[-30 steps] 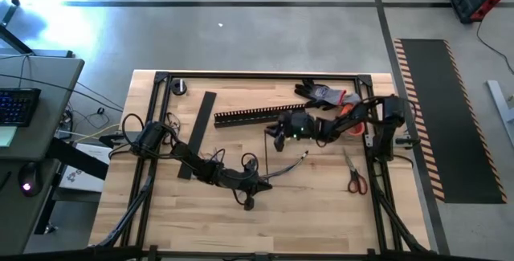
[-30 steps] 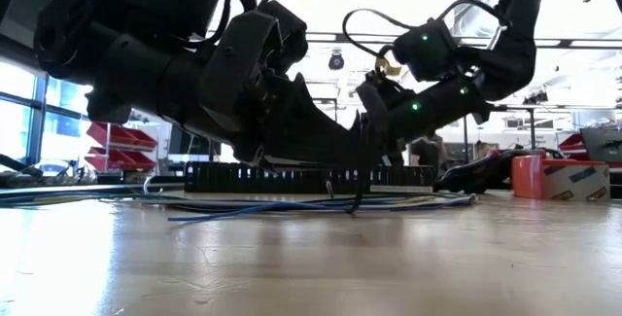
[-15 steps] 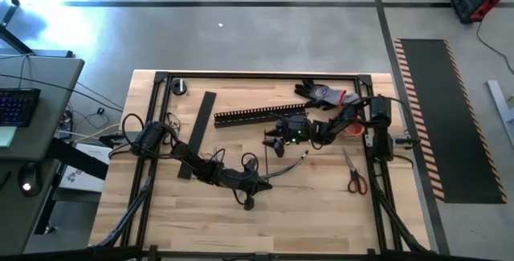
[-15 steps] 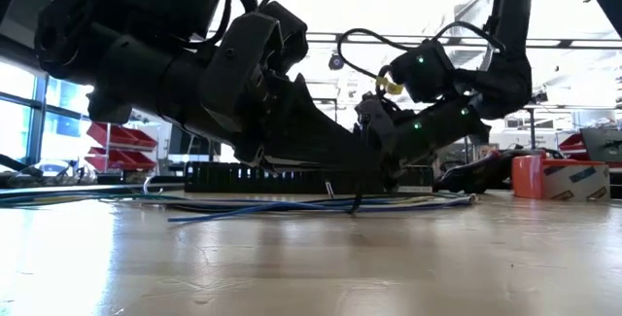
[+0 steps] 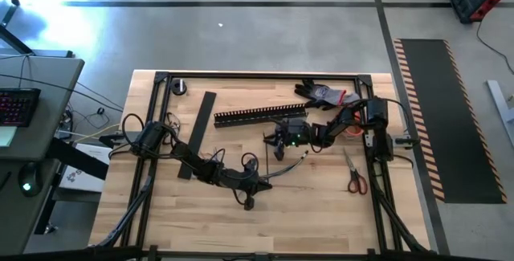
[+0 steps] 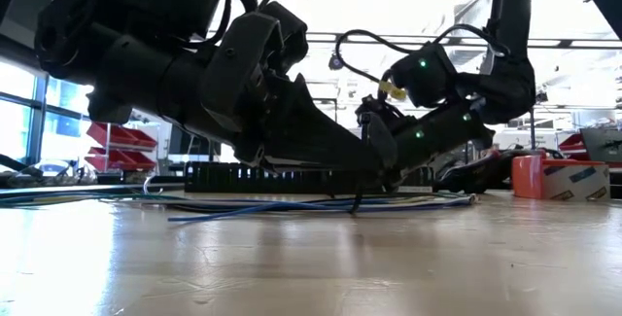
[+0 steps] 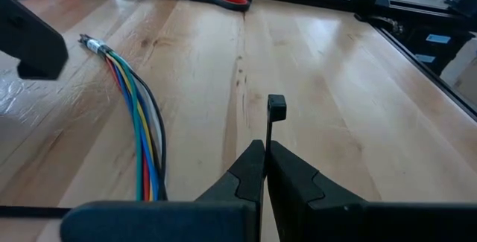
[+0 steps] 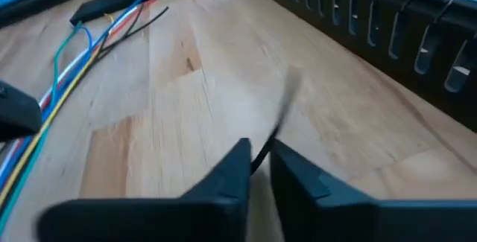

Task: Ziptie cables
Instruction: Wrap the cables together using a zip tie

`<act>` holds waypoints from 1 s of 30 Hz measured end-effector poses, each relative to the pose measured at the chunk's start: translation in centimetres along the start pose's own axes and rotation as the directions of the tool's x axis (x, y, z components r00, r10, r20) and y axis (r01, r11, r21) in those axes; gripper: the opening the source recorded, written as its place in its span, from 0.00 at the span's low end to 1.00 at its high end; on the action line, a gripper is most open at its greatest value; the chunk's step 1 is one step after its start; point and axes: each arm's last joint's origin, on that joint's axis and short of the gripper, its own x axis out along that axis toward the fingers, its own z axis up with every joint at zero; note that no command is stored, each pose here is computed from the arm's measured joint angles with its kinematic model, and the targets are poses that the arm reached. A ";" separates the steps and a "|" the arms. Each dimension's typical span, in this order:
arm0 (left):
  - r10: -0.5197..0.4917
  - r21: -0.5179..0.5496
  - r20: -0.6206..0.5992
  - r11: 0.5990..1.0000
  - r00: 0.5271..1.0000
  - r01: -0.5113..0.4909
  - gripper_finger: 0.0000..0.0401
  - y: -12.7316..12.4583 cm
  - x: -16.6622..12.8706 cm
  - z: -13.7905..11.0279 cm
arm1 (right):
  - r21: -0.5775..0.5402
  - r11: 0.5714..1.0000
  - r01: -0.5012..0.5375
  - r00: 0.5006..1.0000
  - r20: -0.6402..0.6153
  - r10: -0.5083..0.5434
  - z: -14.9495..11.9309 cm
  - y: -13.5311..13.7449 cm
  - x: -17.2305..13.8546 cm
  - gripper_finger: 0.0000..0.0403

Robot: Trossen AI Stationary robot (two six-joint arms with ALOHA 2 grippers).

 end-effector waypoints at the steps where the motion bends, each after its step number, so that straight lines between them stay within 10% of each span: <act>1: 0.000 0.000 0.000 1.000 1.000 0.000 0.00 0.0 0.0 0.0 | -0.013 1.000 0.005 1.000 -0.002 -0.005 -0.1 0.1 0.0 0.02; 15: 0.000 -0.061 0.000 0.998 1.000 0.000 0.00 0.0 0.0 0.0 | -0.265 0.960 0.097 0.976 0.214 -0.039 -0.7 3.6 -1.4 0.00; 30: 0.103 -0.111 -0.007 0.988 0.995 -0.103 0.00 1.6 -2.3 1.4 | -0.699 0.653 0.291 0.950 0.290 -0.113 -2.9 9.3 -2.9 0.00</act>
